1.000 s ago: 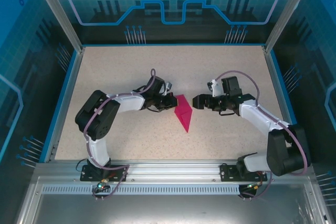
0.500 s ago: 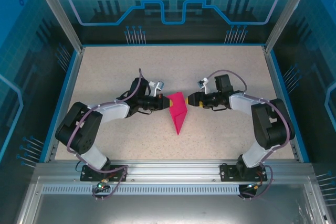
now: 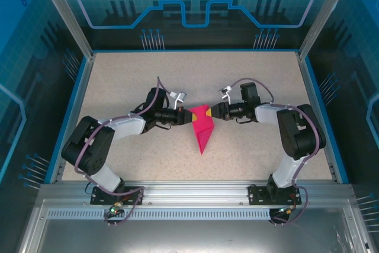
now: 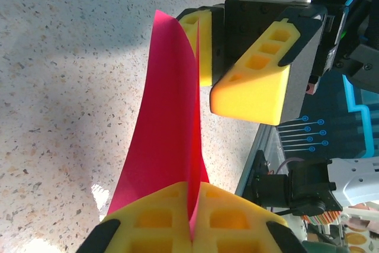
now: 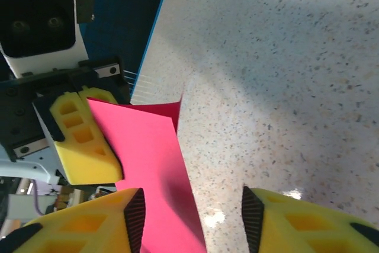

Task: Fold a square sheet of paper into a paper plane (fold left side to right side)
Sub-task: Fold the wing for the fifth time at the center of the table.

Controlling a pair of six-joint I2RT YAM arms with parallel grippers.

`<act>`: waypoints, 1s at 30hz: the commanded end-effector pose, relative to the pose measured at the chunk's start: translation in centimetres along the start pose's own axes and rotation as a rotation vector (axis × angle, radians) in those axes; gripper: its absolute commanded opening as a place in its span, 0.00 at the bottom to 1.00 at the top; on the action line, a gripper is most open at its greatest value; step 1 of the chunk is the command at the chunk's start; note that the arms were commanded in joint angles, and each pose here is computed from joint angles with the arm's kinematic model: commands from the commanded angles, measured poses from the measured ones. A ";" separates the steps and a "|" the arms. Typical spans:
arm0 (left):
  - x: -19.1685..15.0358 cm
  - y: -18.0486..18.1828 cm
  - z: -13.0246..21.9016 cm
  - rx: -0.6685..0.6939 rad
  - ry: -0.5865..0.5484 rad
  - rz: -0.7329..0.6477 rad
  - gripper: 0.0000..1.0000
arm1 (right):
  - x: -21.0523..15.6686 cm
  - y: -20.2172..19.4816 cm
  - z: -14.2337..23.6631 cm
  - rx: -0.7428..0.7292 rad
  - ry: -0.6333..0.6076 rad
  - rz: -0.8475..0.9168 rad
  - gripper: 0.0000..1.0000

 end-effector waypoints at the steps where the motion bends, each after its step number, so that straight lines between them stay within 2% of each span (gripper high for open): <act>1: 0.1 -0.1 0.0 -0.033 0.007 -0.030 0.00 | 0.1 0.7 -0.1 0.048 0.030 0.015 0.43; 13: -0.3 1.1 -0.6 -0.006 0.029 -0.016 0.01 | -0.9 -0.1 0.3 -0.023 0.040 0.012 0.06; 15: -0.3 1.4 -0.6 0.020 0.030 -0.016 0.08 | -1.0 -0.4 0.5 -0.048 0.039 -0.001 0.00; 16: -0.2 1.5 -0.5 0.030 0.031 -0.018 0.12 | -1.1 -0.5 0.6 -0.062 0.038 -0.008 0.00; 18: -0.2 1.9 -0.2 0.073 0.030 -0.020 0.30 | -0.7 -0.4 0.8 -0.096 0.033 -0.018 0.00; 19: -0.2 1.9 0.0 0.089 0.031 -0.026 0.35 | -0.7 -0.6 1.0 -0.117 0.030 -0.034 0.00; 21: 0.0 2.3 0.6 0.154 0.024 -0.038 0.53 | -0.9 -0.9 1.2 -0.158 0.029 -0.072 0.00; 23: 0.1 2.4 1.4 0.212 0.007 -0.056 0.63 | -0.9 -1.4 1.5 -0.208 0.020 -0.113 0.00; 26: 0.2 1.8 2.8 0.289 -0.006 -0.098 0.65 | -1.0 -2.0 1.8 -0.264 0.015 -0.176 0.00; 30: -1.3 -0.3 3.1 0.394 0.068 -0.196 0.65 | -0.8 -2.9 2.0 -0.327 0.012 -0.242 0.00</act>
Point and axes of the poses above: each hand's point on the last joint's axis, 136 mm out from that joint toward the fingers, its own z axis back along the fingers, its own y axis along the line the jaws close on, x = y × z, the point moved 1 cm from there along z, back along the fingers, and after that the axes turned 8 degrees about -z, right-handed, at the moved point
